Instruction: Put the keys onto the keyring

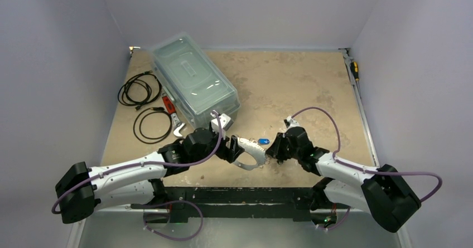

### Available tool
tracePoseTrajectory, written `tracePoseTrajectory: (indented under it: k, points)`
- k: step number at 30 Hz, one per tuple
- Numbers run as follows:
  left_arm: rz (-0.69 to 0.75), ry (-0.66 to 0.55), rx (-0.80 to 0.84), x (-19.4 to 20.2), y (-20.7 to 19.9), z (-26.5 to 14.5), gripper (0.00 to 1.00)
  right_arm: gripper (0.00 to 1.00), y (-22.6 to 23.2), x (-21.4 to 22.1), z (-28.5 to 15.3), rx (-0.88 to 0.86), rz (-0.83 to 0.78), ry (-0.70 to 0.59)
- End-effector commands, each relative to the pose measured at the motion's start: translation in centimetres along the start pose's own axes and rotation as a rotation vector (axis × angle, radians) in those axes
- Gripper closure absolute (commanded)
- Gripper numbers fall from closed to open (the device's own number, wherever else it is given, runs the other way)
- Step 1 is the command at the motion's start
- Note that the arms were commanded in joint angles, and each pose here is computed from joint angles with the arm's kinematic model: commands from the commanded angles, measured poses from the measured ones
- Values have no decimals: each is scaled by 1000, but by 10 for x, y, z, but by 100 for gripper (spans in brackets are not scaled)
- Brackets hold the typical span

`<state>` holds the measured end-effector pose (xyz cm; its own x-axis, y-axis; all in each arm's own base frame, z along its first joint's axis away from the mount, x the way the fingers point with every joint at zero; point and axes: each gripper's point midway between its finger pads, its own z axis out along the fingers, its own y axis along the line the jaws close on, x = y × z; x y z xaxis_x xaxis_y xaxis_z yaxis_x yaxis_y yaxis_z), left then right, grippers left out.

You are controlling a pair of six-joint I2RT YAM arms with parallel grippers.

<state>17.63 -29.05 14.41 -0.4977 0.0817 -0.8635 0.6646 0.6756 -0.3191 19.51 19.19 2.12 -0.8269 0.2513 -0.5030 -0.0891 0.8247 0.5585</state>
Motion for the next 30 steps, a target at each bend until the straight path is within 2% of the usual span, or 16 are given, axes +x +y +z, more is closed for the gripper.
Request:
tracePoseTrajectory:
  k: [1,7,18,27,30]
  points:
    - [8,-57,31,-13,-7,-2,26,86,2,-3,1,0,0,-14]
    - [7,-60,33,-14,-8,-3,26,100,3,-3,2,-2,-4,-14]
    - [-4,-73,40,-21,-11,-6,27,100,12,-9,-6,-32,-18,-34]
    - [-32,-99,55,-47,-22,-23,27,100,30,-27,-17,-63,-73,-62]
    - [-29,-74,39,-48,-20,-28,27,100,34,-33,-19,-65,-94,-70]
